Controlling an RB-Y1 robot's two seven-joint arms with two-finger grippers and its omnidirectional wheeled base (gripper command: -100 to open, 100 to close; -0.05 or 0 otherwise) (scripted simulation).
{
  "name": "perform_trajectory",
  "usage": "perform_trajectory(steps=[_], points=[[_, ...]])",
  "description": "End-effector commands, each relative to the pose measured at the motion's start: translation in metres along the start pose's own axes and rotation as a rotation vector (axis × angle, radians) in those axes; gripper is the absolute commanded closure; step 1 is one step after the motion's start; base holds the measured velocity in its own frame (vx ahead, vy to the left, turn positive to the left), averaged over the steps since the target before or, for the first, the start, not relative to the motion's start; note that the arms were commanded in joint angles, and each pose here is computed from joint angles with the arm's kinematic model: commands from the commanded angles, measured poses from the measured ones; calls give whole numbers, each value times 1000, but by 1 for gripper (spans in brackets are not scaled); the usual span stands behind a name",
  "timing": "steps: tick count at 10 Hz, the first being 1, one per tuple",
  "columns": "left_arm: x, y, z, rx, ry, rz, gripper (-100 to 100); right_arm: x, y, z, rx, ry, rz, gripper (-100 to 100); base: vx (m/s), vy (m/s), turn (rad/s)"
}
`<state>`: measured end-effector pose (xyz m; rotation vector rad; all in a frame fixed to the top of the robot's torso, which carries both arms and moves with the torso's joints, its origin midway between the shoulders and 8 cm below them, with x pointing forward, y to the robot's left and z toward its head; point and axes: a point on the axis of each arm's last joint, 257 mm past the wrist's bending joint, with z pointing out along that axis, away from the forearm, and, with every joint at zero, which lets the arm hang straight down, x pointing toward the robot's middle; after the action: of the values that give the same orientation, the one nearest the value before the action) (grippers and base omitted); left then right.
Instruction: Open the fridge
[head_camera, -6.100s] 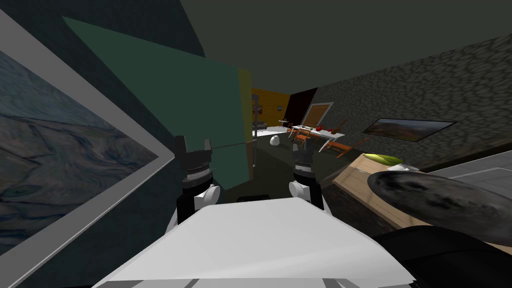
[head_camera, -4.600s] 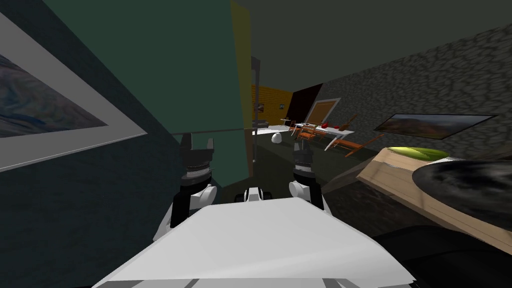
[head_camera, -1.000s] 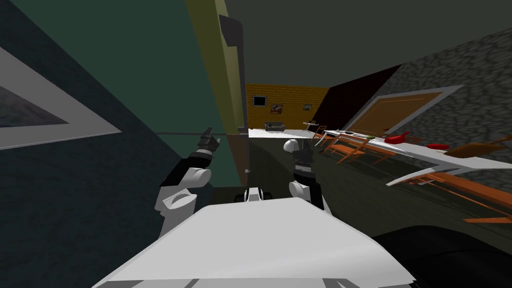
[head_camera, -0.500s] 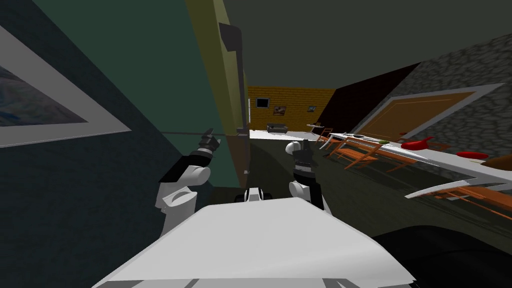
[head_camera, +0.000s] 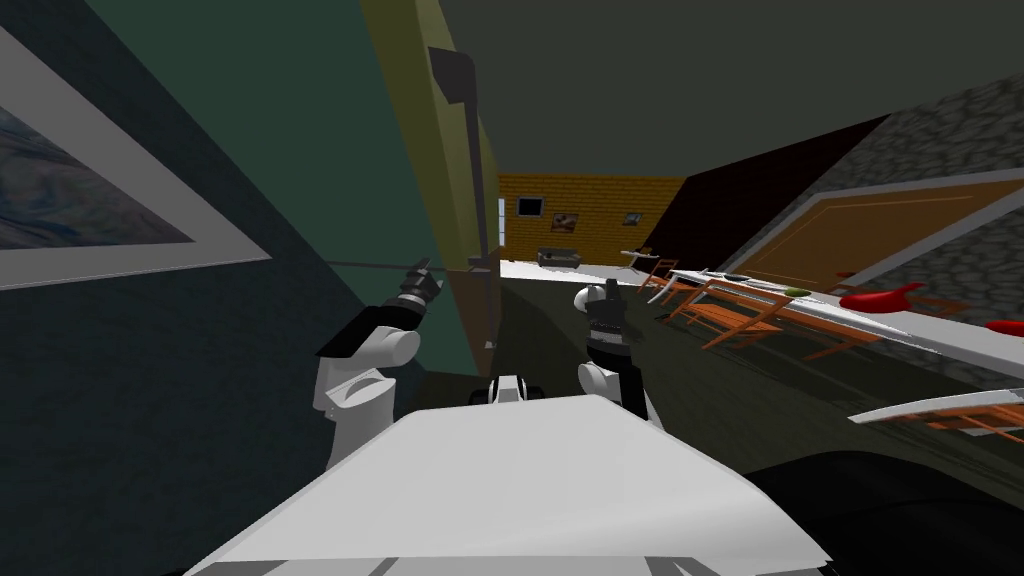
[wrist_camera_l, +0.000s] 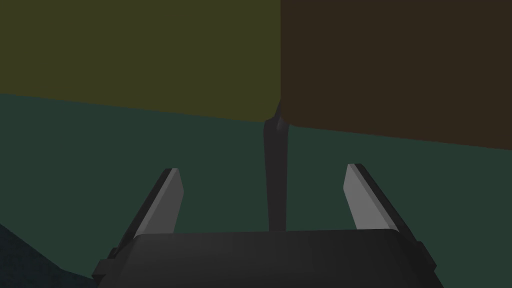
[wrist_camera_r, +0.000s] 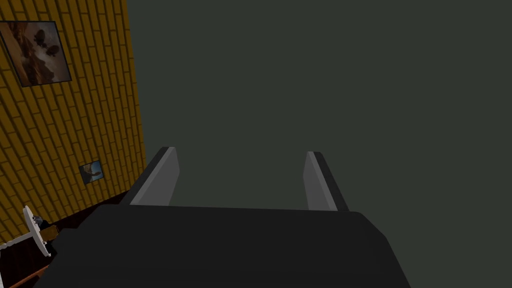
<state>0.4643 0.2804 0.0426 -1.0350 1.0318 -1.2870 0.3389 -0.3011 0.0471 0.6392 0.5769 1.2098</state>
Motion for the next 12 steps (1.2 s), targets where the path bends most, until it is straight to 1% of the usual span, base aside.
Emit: perform_trajectory(steps=[1,4,7,8,9,11,12], points=[[5,9,5,-49,17,-22,-100,0,0,0,0,0,0,0,28,-96,85],[7,14,5,-81,21,-29,-100,0,0,0,0,0,0,0,26,-60,69],[11,12,5,-109,31,-41,-100,0,0,0,0,0,0,0,27,-83,67],[13,7,4,-108,36,-46,-100,0,0,0,0,0,0,0,18,-126,96],[13,10,4,-117,36,-46,-100,0,0,0,0,0,0,0,6,-111,34],[18,0,1,-118,47,-54,-100,0,0,0,0,0,0,0,17,-85,59],[21,-7,-2,-111,53,-57,-100,0,0,0,0,0,0,0,26,-97,94]])
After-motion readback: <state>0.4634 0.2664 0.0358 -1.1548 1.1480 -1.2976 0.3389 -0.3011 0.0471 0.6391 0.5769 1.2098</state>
